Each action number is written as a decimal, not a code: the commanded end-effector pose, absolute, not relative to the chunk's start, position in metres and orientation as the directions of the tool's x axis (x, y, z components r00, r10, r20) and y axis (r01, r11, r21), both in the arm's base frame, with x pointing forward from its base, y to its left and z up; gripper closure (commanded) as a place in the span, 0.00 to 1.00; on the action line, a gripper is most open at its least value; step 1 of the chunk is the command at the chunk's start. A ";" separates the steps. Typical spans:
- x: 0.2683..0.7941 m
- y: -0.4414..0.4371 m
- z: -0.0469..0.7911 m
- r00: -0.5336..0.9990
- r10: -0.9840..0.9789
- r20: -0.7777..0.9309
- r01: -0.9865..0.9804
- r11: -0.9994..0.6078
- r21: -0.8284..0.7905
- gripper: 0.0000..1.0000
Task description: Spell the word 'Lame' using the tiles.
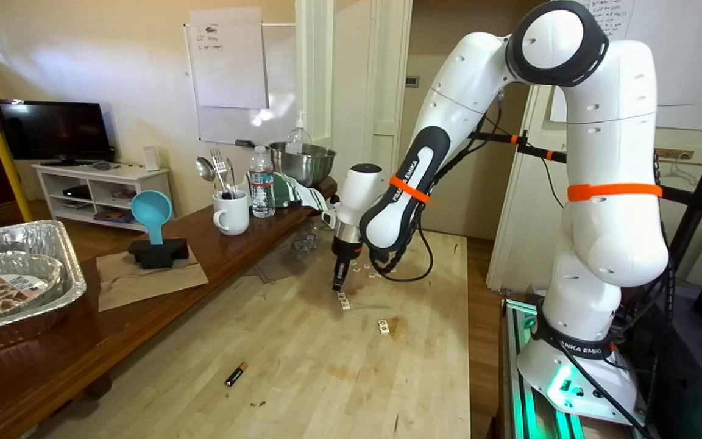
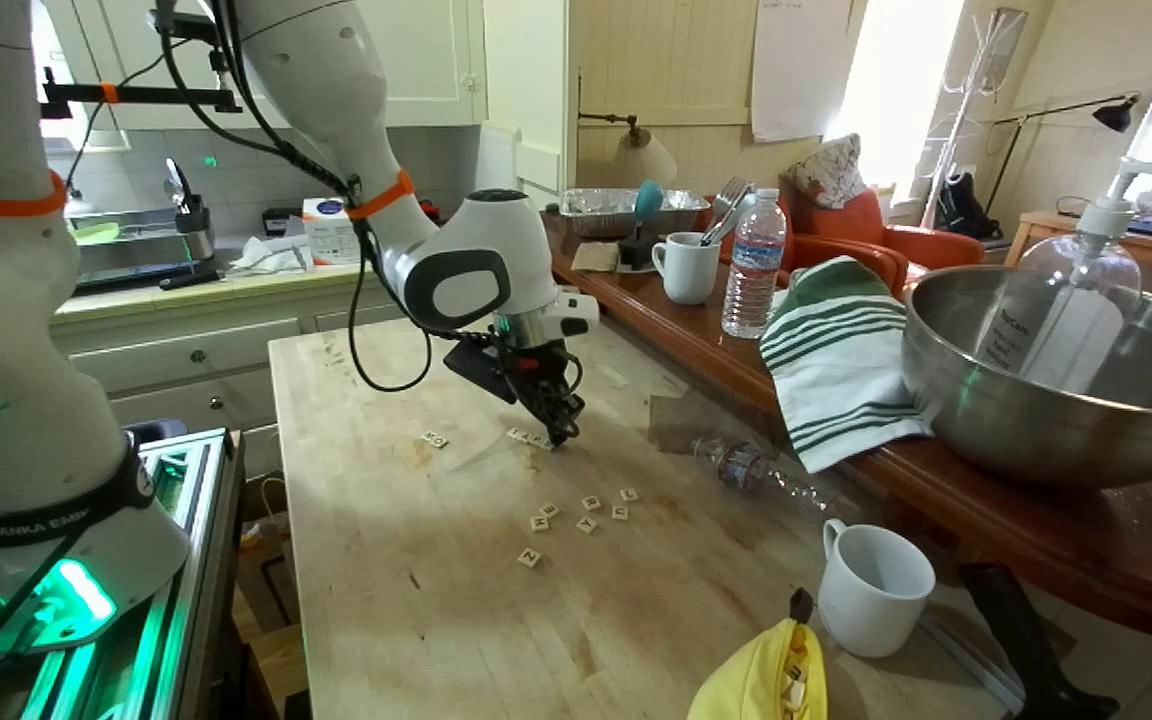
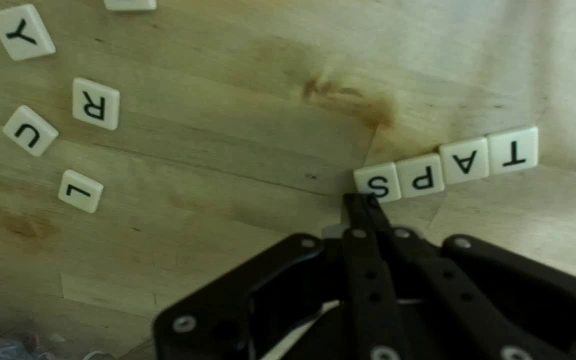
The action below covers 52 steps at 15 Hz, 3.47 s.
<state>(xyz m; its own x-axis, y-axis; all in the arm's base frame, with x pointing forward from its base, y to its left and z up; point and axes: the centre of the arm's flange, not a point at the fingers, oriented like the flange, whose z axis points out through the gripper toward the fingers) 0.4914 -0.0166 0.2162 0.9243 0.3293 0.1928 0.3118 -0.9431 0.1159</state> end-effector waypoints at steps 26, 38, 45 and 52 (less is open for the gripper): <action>0.475 -0.028 0.218 0.905 0.342 0.255 0.306 -0.937 0.170 1.00; 0.465 -0.010 0.220 0.889 0.369 0.271 0.334 -0.928 0.168 1.00; 0.459 -0.007 0.228 0.883 0.386 0.267 0.354 -0.921 0.161 1.00; 0.462 -0.003 0.217 0.888 0.391 0.242 0.363 -0.919 0.152 1.00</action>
